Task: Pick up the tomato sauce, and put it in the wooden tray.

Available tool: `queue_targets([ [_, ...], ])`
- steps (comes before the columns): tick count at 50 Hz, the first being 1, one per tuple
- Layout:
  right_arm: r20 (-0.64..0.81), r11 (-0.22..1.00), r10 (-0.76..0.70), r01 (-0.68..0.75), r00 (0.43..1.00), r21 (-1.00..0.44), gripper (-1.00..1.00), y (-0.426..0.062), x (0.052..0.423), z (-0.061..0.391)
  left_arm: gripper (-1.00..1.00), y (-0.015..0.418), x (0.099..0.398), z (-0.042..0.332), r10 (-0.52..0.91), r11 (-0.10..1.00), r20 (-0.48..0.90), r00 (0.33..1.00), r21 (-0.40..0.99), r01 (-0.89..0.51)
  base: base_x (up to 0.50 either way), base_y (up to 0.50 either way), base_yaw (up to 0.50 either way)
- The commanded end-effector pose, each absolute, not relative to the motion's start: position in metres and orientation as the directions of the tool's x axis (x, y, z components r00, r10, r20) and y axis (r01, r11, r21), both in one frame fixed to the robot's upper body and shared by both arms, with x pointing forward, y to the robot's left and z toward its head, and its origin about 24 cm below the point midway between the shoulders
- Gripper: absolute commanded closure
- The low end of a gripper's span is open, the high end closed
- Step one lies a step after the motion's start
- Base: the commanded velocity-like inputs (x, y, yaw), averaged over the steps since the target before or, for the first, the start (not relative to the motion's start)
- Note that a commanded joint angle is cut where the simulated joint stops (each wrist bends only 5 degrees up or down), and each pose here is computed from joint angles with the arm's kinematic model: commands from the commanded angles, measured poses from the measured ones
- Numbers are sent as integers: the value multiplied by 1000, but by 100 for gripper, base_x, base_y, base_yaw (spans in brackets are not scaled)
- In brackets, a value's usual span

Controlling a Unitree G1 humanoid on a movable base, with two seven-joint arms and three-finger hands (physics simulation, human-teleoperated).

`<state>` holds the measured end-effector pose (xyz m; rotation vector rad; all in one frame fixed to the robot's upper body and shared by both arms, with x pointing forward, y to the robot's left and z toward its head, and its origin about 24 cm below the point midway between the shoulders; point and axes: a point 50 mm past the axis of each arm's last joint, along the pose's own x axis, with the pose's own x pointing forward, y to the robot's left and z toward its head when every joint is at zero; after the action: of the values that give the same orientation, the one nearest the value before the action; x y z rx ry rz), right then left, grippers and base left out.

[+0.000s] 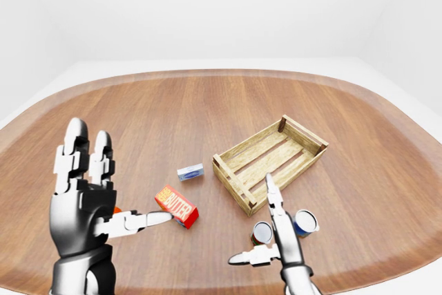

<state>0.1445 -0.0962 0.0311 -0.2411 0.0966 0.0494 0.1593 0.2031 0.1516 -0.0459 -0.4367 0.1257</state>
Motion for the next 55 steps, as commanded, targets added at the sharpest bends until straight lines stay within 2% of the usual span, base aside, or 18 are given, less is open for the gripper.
queue_targets([
  [1, -113, 968, 40, -66, 993, -241, -100, -95, 145, 28, -100, 203, 159, 152, 132, 991, 419, 898, -71, -112, 0, 0, 0],
  [55, -242, 958, 5, -74, 970, -276, -100, -101, 130, 0, -100, 202, 158, 151, 129, 991, 414, 901, -71, -109, 0, 0, 0],
])
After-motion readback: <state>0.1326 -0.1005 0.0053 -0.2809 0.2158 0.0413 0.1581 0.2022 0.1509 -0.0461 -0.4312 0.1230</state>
